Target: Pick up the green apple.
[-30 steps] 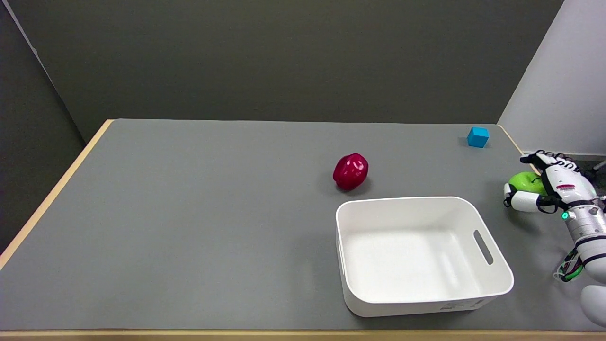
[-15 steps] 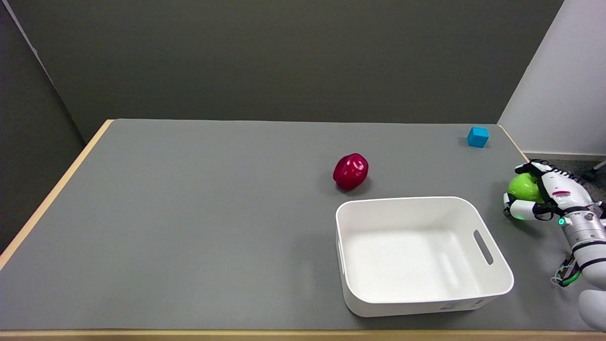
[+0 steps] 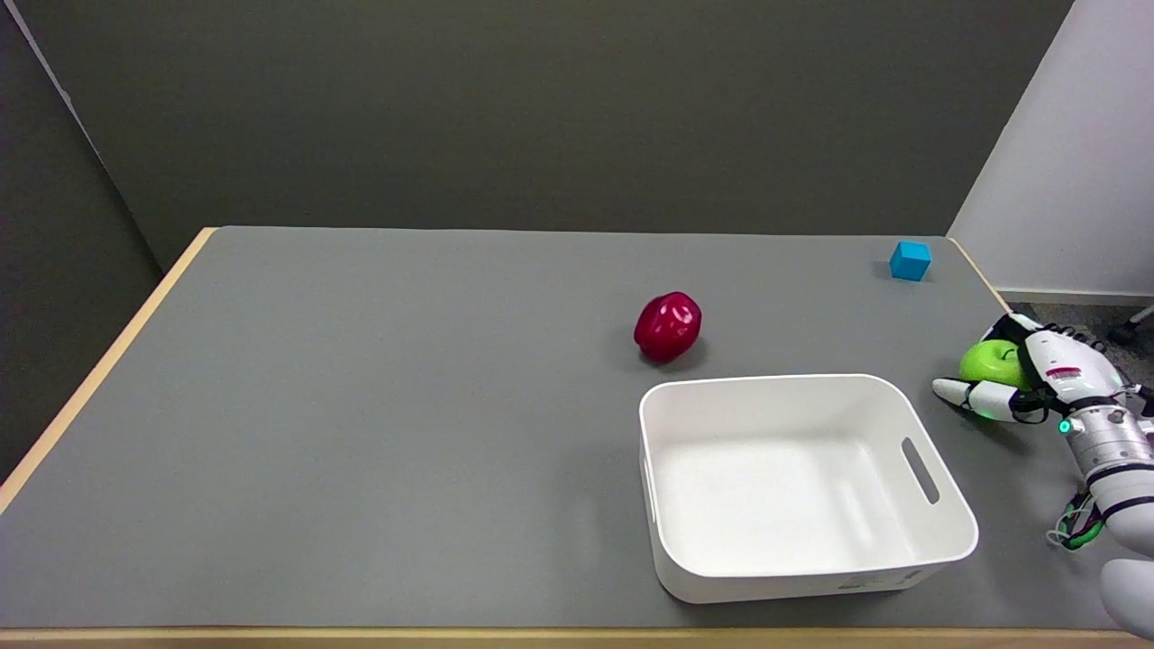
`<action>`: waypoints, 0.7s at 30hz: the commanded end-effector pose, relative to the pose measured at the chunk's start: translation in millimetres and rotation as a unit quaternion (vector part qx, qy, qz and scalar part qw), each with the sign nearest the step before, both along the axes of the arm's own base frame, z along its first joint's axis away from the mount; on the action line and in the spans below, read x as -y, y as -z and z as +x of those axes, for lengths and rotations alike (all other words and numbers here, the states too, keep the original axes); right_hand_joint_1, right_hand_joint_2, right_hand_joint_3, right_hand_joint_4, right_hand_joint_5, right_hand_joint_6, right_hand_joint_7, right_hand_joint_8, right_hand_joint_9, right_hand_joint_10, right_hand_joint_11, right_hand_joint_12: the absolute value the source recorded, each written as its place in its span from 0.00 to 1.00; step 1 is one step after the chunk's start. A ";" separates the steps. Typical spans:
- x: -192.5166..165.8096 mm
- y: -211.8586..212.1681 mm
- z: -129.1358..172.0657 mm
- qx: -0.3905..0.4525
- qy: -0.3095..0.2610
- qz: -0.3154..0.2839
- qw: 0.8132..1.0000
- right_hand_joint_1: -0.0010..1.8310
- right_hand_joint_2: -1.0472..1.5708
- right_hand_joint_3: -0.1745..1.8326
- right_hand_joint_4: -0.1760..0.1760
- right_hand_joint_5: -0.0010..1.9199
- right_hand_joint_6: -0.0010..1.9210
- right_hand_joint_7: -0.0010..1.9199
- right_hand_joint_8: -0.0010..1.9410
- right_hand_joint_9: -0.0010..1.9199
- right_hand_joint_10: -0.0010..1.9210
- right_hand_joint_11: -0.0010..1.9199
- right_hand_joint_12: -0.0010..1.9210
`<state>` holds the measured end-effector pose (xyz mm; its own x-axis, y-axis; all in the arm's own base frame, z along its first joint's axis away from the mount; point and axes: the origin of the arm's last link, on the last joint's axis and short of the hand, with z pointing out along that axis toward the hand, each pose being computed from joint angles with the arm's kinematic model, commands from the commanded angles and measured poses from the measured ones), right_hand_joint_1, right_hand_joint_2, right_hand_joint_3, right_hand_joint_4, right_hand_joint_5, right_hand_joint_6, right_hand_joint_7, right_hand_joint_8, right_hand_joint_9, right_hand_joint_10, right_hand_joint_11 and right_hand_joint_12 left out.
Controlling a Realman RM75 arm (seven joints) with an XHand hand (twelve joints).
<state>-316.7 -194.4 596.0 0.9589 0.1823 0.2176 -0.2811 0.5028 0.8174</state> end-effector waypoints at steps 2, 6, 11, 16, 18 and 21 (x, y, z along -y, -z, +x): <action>14.6 18.2 43.0 -0.051 -0.116 0.060 0.990 0.55 0.95 0.14 0.00 0.20 0.96 0.20 1.00 0.30 1.00 0.12 1.00; 22.4 27.8 71.1 -0.064 -0.181 0.088 0.977 0.56 0.94 0.17 0.00 0.20 0.96 0.20 1.00 0.25 1.00 0.12 1.00; 35.0 50.1 117.1 -0.056 -0.275 0.159 0.946 0.56 0.94 0.17 0.00 0.20 0.96 0.20 1.00 0.23 1.00 0.12 1.00; 53.7 106.7 149.5 -0.002 -0.331 0.290 0.898 0.56 0.93 0.17 0.00 0.20 0.96 0.20 1.00 0.22 1.00 0.11 1.00; 56.7 127.3 154.6 0.017 -0.339 0.328 0.882 0.56 0.93 0.17 0.00 0.20 0.96 0.20 1.00 0.20 1.00 0.11 1.00; 56.9 153.6 155.0 0.055 -0.347 0.372 0.859 0.56 0.93 0.17 0.00 0.20 0.96 0.20 1.00 0.20 1.00 0.12 1.00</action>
